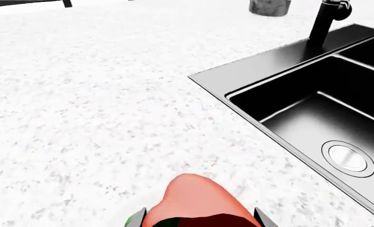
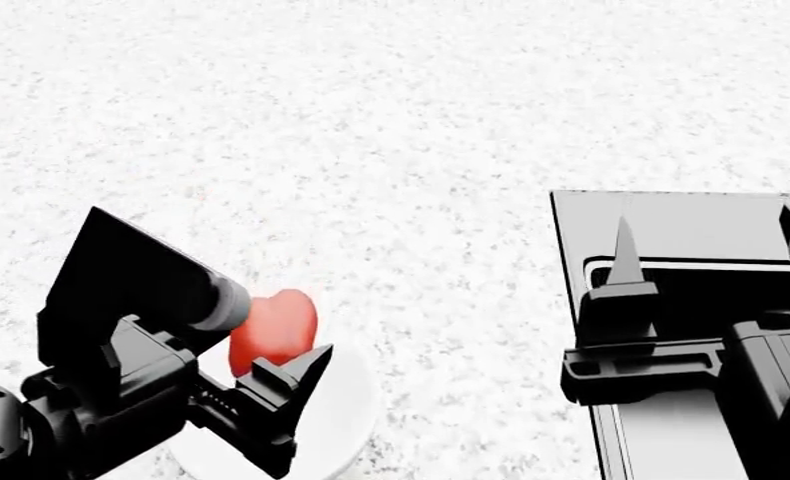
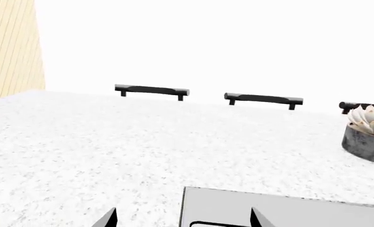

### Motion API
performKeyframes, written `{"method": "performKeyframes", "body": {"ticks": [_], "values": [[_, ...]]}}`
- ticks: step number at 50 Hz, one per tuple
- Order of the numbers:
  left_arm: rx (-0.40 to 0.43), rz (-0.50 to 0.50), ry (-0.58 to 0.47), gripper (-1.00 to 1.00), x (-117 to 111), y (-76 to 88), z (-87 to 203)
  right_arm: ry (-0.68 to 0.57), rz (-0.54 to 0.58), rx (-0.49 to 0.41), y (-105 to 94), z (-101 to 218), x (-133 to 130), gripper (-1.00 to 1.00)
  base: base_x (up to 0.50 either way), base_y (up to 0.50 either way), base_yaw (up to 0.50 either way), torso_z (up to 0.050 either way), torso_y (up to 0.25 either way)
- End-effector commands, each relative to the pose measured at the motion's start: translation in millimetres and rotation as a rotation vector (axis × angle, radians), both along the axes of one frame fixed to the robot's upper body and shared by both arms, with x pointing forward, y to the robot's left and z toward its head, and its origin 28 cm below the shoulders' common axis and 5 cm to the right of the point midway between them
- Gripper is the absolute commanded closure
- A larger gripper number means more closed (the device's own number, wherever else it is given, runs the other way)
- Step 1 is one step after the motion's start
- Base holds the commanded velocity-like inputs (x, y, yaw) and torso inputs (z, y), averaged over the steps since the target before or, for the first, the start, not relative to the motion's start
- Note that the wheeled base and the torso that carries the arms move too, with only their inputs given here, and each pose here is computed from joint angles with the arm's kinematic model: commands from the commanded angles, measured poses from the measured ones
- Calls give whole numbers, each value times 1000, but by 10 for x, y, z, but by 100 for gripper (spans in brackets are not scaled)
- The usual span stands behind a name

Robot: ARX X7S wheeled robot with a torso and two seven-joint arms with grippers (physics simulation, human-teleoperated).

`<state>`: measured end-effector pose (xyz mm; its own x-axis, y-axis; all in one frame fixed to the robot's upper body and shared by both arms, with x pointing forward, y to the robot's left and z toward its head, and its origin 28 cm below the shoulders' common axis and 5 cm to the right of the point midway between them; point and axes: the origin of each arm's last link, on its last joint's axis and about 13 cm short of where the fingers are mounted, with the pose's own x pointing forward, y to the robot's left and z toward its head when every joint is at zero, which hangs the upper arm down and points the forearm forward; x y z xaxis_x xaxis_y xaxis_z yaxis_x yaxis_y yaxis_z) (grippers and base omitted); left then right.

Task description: Pick the eggplants and mangos from the sink and place them in one bowl. Place the bell pepper in the other bowl. Then turn off the sink faucet.

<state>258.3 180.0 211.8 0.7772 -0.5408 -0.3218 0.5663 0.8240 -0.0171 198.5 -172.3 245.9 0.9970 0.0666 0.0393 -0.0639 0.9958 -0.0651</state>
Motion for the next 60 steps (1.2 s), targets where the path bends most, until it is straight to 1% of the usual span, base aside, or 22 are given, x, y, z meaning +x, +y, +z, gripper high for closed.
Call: {"method": "performKeyframes", "body": {"ticks": [1, 12, 19, 24, 25, 26, 27, 29, 30, 31, 32, 33, 35, 36, 39, 42, 52, 55, 56, 57, 59, 60], "values": [[10, 19, 16, -100, 49, -17, -10, -1, -2, 15, -5, -21, 1, -100, 0, 0, 0, 0, 0], [1, 32, 18, -100, 69, -4, 58, -12, -1, 15, -8, 45, 34, -100, 0, 0, 0, 0, 0], [-64, 62, -39, -100, 116, 53, 320, -18, 7, 16, 7, 66, 52, -100, 0, 0, 0, 0, 0], [-71, 99, -166, -100, 113, 171, 459, -40, 4, 12, 6, 98, 76, -100, 0, 0, 0, 0, 0], [-77, 139, -219, -100, 102, 226, 483, -38, 3, -6, 17, 79, 89, -100, 0, 0, 0, 0, 0], [-78, 172, -214, -100, 106, 245, 467, -37, 4, -6, 22, 64, 92, -100, 0, 0, 0, 0, 0], [-49, 204, -260, -100, 107, 265, 424, -38, 4, -6, 22, 49, 90, -100, 0, 0, 0, 0, 0], [-34, 278, -295, -100, 122, 348, 362, -43, -4, -2, 12, 24, 83, -100, 0, 0, 0, 0, 0], [36, 354, -396, -100, 161, 403, 322, -44, -4, -2, 10, 14, 80, -100, 0, 0, 0, 0, 0], [-3, 371, -359, -100, 138, 436, 308, -45, -2, -7, 13, 4, 79, -100, 0, 0, 0, 0, 0], [10, 393, -402, -100, 115, 476, 316, -48, 3, -24, 19, 0, 80, -100, 0, 0, 0, 0, 0], [-27, 413, -352, -100, 87, 495, 328, -49, 4, -29, 22, -8, 85, -100, 0, 0, 0, 0, 0], [-23, 439, -377, -100, 50, 539, 331, -50, 6, -32, 26, -21, 95, -100, 0, 0, 0, 0, 0], [-43, 459, -356, -100, 29, 557, 320, -47, 6, -26, 28, -39, 100, -100, 0, 0, 0, 0, 0], [-41, 488, -332, -100, -21, 633, 216, -57, -7, -30, 20, -25, 89, -100, 0, 0, 0, 0, 0], [-33, 511, -345, -100, -52, 654, 172, -45, -15, -26, 15, -38, 97, -100, 0, 0, 0, 0, 0], [-30, 524, -357, -100, -116, 726, 141, -50, -20, -21, 36, 26, 92, -100, -314, -2, 0, 0, 0], [-35, 520, -351, -100, -161, 727, 131, -30, -21, -12, 30, -33, 85, -100, -431, -2, 0, 0, 0], [-35, 518, -352, -100, -169, 723, 129, -14, -20, -1, 32, -43, 84, -100, -434, -2, 0, 0, 0], [-37, 513, -356, -100, -179, 721, 128, -14, 0, 54, 49, -40, 89, -100, -500, -3, 0, 0, 0], [-36, 511, -353, -100, -191, 707, 106, -12, -16, 5, 39, -35, 93, -100, -500, -3, 0, 0, 0], [-38, 513, -352, -100, -192, 725, 107, -12, -20, 16, 29, -39, 96, -100, -500, -3, 0, 0, 0]]}}
